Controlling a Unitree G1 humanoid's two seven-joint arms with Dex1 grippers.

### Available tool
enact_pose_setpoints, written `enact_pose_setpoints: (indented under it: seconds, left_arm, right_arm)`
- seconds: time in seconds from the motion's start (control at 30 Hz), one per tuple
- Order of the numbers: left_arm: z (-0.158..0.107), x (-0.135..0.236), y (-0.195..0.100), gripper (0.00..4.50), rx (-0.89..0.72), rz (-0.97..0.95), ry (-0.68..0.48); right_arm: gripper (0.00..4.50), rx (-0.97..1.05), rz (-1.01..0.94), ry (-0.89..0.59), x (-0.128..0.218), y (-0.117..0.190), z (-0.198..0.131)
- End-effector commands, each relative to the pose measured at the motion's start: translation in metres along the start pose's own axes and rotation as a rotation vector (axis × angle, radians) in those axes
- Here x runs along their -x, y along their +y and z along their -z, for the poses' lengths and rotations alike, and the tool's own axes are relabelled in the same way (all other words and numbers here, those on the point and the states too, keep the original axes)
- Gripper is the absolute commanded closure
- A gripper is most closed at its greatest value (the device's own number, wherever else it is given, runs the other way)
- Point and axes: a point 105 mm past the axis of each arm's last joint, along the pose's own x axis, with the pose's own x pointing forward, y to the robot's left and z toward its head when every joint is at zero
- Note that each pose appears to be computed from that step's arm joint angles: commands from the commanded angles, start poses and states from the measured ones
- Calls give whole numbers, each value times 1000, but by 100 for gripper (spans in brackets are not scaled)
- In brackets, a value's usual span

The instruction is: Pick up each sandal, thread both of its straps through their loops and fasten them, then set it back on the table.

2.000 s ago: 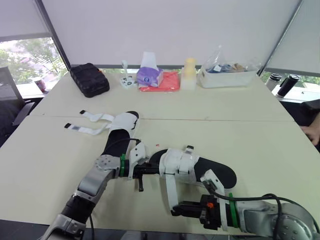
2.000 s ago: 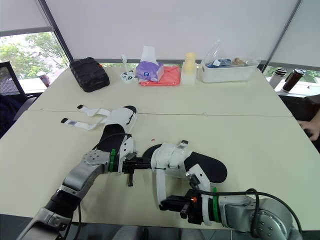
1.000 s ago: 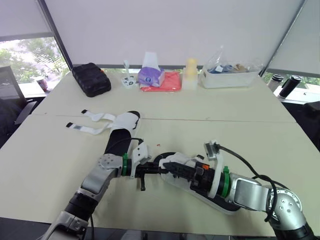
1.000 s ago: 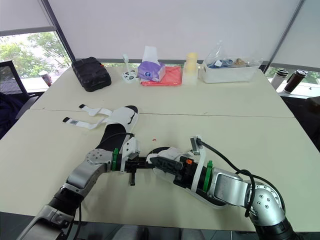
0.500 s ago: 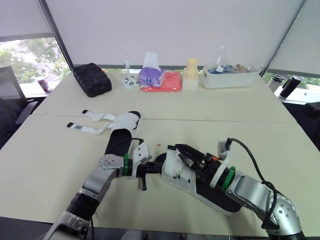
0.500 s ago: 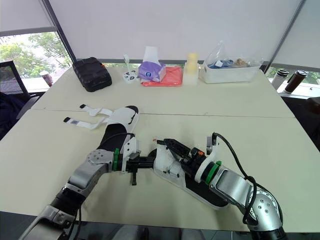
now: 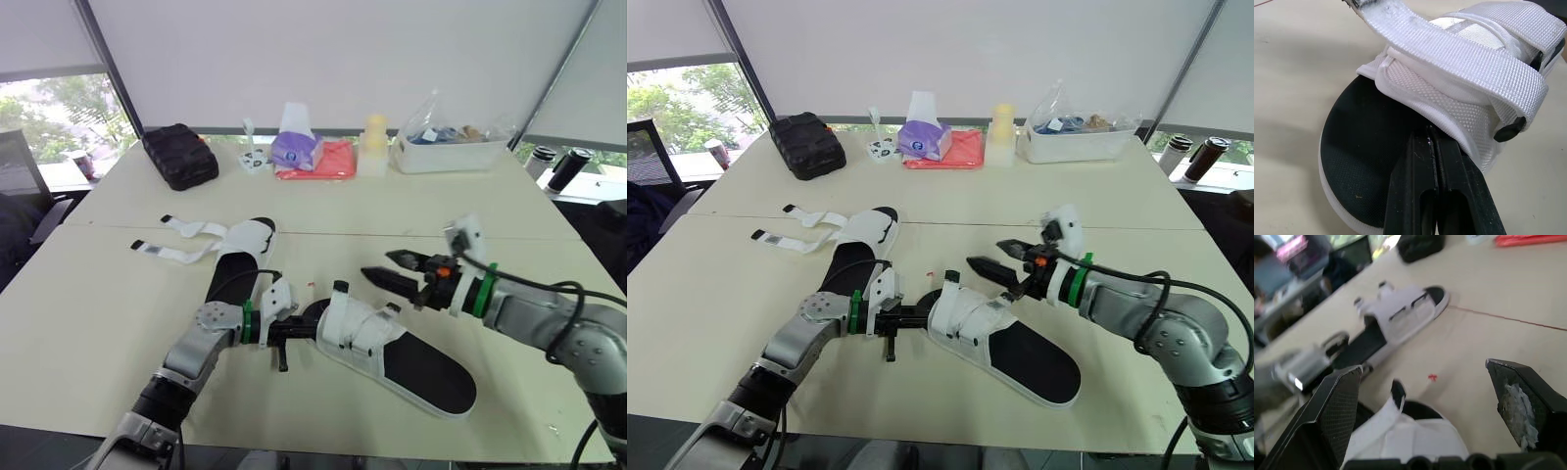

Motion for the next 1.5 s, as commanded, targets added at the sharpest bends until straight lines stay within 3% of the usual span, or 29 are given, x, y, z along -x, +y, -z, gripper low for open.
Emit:
enact_pose_setpoints:
  seconds: [0.03,0.43,0.57,0.7,0.77,1.1,1.5]
  left_arm:
    - [43,-3,-6,450,92,-16,145]
    - [45,-2,-8,450,93,-34,144]
    - [45,-1,-8,450,95,-40,143]
    - [46,-1,-9,450,96,-41,143]
    - [46,0,-9,450,96,-41,144]
    - [47,1,-9,450,95,-41,150]
    - [47,0,-8,450,93,-37,150]
  right_arm:
    - [11,35,-52,-3,-13,1,1]
    - [11,-112,-161,92,-40,6,26]
    - [140,-133,-183,72,-41,11,21]
    - [359,-160,-192,60,-42,14,20]
    - [448,-173,-193,49,-41,16,18]
    - [448,-232,-245,-124,-11,29,-16]
    - [448,-272,97,13,-7,-20,30]
